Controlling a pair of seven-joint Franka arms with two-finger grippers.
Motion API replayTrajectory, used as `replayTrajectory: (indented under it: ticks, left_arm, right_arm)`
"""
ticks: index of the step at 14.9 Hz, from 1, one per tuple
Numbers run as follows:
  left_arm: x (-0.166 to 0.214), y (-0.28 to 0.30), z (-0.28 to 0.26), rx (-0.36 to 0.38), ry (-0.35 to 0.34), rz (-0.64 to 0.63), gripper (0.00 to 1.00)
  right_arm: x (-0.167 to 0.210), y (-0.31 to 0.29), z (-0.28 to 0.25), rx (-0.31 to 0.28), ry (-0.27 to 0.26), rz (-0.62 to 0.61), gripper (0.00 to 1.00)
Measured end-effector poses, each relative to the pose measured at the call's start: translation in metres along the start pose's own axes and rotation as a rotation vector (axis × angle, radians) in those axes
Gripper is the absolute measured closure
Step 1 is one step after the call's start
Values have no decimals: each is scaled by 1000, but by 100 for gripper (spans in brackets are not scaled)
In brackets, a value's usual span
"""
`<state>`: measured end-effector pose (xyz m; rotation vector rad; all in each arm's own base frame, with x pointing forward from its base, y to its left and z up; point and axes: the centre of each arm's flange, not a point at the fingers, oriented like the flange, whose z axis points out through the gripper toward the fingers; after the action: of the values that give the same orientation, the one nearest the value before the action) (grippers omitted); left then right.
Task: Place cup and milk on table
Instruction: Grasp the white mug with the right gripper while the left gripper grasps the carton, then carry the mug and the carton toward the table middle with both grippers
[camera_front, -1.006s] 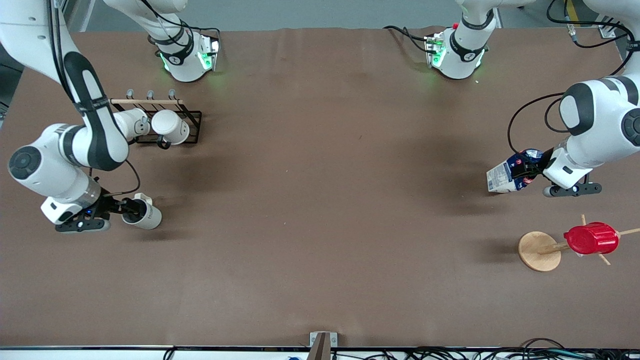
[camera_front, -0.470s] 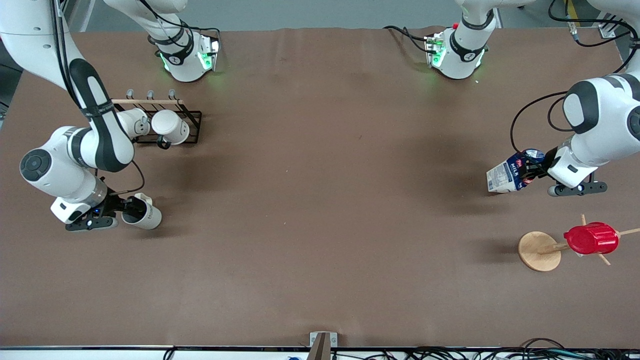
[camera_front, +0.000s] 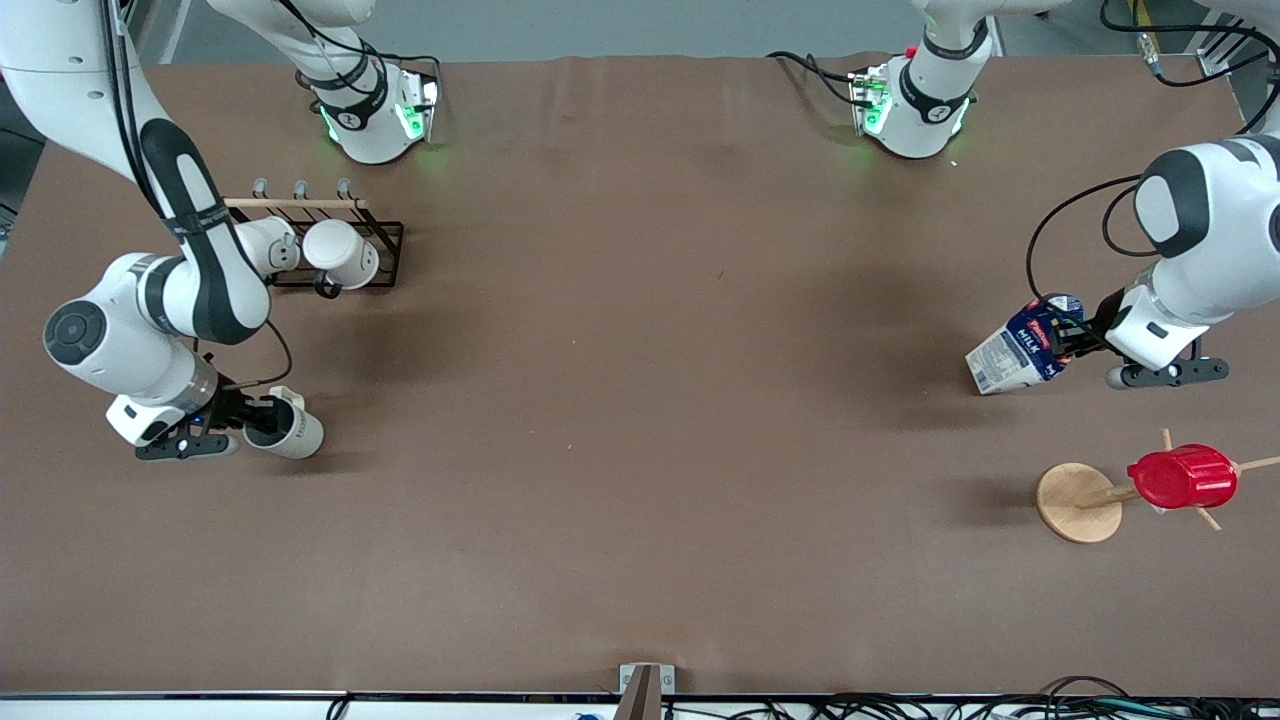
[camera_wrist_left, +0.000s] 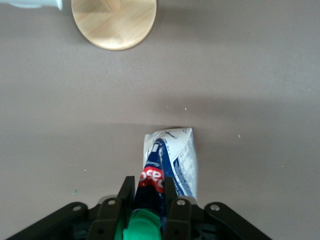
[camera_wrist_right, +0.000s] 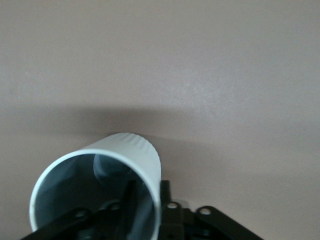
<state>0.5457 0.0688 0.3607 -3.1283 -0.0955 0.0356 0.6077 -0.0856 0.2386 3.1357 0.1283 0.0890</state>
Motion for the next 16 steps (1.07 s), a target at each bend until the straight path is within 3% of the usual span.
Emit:
replayTrajectory:
  ticks: [1,5,9,12,16]
  left_arm:
    - [-2,2,-6,-1,1,3,78]
    - [-7,11,-19,-5,-5,20,78]
    - [-5,16,-23,-5,-10,31,81]
    - [0,31,-35,-5,2,71,81]
    - [9,91,-49,-8,29,177,81]
  right_arm:
    - [4,1,-6,5,-12,20,95]
    - [41,-36,-61,30,-105,160,96]
    - [65,-206,-108,27,-84,284,96]
    - [45,-322,-104,26,-84,314,96]
    - [16,-427,-67,31,-78,318,96]
